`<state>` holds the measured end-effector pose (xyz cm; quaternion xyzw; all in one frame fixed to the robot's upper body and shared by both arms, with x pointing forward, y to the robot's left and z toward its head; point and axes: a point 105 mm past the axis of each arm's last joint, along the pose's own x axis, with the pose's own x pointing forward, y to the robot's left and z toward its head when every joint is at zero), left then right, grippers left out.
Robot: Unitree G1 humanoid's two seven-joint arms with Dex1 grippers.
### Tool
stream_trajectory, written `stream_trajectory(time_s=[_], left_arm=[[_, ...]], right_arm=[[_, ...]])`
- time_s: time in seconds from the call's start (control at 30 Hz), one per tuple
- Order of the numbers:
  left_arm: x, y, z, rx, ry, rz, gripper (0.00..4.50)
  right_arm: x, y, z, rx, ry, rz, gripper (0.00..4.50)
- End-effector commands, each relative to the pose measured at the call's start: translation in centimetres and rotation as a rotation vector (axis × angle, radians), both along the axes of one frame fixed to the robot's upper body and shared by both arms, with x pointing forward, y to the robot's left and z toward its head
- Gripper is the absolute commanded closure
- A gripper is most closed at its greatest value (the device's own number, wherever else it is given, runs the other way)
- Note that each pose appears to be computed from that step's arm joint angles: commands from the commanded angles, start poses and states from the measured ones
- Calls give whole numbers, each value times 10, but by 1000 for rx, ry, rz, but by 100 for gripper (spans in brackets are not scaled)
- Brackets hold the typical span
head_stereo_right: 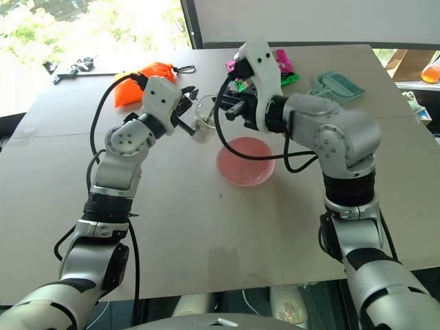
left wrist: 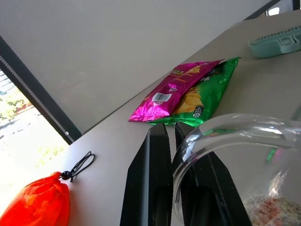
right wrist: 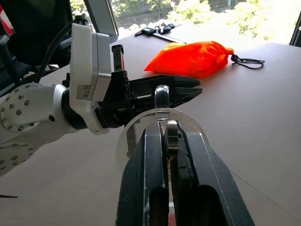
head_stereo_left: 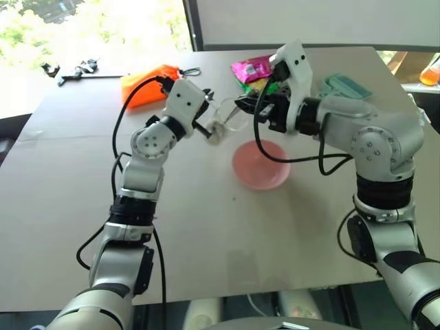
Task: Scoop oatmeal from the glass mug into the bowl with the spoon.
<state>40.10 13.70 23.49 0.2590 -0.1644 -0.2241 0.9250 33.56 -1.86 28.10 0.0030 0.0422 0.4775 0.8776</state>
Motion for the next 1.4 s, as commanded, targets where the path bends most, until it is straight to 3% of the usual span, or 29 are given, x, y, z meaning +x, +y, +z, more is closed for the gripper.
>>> stream_trajectory(time_s=[0.03, 0.7, 1.1, 1.4], left_arm=[[-8, -7, 15, 1, -76, -23, 437], [-5, 4, 4, -44, -23, 14, 437], [-7, 1, 4, -56, -8, 9, 437], [-9, -7, 10, -99, -10, 0, 437]], right_arm=[[-10, 3, 22, 65, -2, 51, 450], [-2, -16, 39, 228, 234, 20, 450], [6, -23, 32, 245, 306, -15, 450], [-17, 7, 31, 20, -192, -25, 450]])
